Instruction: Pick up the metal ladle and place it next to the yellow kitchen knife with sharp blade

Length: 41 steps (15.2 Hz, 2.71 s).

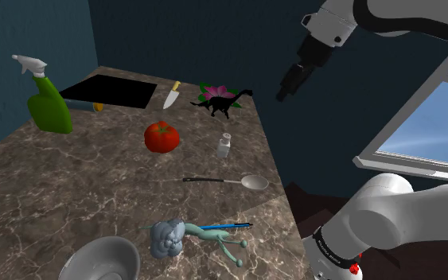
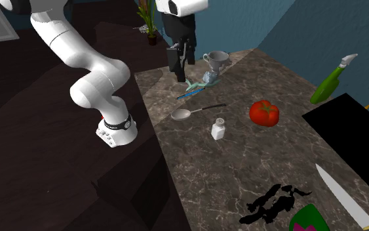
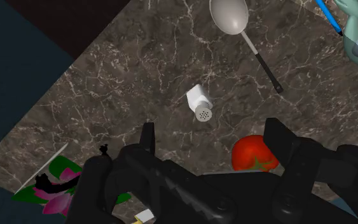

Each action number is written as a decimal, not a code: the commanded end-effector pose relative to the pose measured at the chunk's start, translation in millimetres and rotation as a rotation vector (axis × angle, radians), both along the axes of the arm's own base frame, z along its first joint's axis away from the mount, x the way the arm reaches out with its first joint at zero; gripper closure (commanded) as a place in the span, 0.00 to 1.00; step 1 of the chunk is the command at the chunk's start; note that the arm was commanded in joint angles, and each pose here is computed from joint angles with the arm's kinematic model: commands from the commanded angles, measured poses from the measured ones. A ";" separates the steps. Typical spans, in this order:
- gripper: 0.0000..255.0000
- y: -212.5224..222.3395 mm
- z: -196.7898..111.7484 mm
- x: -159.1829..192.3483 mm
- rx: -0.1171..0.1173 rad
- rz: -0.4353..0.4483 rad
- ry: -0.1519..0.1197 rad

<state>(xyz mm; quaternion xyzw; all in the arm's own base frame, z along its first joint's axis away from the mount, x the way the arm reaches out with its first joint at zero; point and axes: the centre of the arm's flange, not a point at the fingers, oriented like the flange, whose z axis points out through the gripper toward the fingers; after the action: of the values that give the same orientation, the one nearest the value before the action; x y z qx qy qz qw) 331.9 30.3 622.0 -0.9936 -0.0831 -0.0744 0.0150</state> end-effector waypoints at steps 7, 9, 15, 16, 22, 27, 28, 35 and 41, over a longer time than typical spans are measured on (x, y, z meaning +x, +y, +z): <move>0.00 35.7 -66.2 25.2 -0.001 0.196 0.057; 0.00 48.6 -88.6 31.2 -0.001 0.261 0.075; 0.00 88.9 -156.2 41.4 -0.002 0.457 0.132; 0.00 95.7 -167.5 42.0 -0.002 0.489 0.141; 0.00 136.7 -235.3 38.3 -0.003 0.685 0.198; 0.00 143.6 -265.9 34.6 -0.003 0.713 0.206; 0.00 143.9 -271.2 34.1 -0.003 0.713 0.206; 0.00 144.6 -284.7 32.7 -0.003 0.713 0.206; 1.00 144.6 -284.6 32.7 -0.003 0.713 0.206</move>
<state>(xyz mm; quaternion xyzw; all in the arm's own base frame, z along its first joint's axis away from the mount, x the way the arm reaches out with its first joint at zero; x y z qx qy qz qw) 364.6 174.9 337.3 -0.9046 -0.4222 0.0361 0.0468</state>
